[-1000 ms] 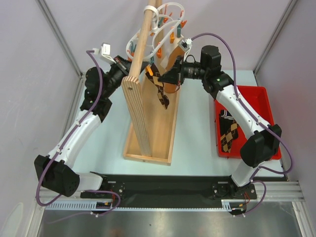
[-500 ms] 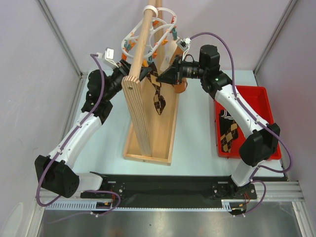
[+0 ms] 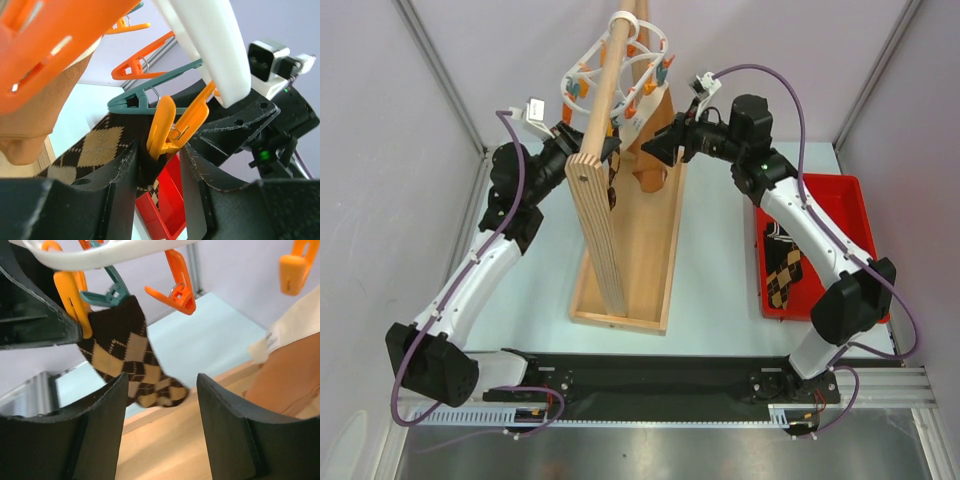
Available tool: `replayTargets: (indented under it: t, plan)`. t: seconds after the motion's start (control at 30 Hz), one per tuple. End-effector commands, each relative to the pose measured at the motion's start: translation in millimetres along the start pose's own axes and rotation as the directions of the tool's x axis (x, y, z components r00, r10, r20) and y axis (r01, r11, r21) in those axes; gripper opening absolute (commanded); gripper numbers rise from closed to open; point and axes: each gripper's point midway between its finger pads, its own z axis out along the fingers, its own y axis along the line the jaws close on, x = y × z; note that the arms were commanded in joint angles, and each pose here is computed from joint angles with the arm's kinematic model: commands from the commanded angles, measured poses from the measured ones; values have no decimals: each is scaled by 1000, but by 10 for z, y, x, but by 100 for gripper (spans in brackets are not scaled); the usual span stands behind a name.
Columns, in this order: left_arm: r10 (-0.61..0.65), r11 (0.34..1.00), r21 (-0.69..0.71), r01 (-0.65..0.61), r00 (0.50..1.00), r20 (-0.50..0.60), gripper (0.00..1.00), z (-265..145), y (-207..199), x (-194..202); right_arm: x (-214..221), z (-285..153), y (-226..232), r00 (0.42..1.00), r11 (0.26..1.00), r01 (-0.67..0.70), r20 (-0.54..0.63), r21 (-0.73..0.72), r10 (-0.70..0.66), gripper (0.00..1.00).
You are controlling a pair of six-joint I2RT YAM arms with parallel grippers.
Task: Clip the socks to the hanger
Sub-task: Open the clamp at the hanger.
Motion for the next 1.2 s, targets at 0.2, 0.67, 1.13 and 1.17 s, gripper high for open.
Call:
replayTargets:
  t: [0.2,0.67,1.13,1.17]
  plan:
    - [53,998,30,-53,998,23,41,-125,-163,-118,-550,-14,37,872,937,336,344,100,-349,57]
    - [57,998,30,-58,998,21,41,-134,-159,-113,-591,275,-40,776,874,420,403,244,-485,59]
    - [65,998,23,-66,998,24,41,-182,-170,-122,-680,372,-146,725,854,357,465,378,-509,47]
    - [66,997,25,-67,998,24,41,-186,-177,-123,-679,371,-156,726,856,350,467,381,-505,46]
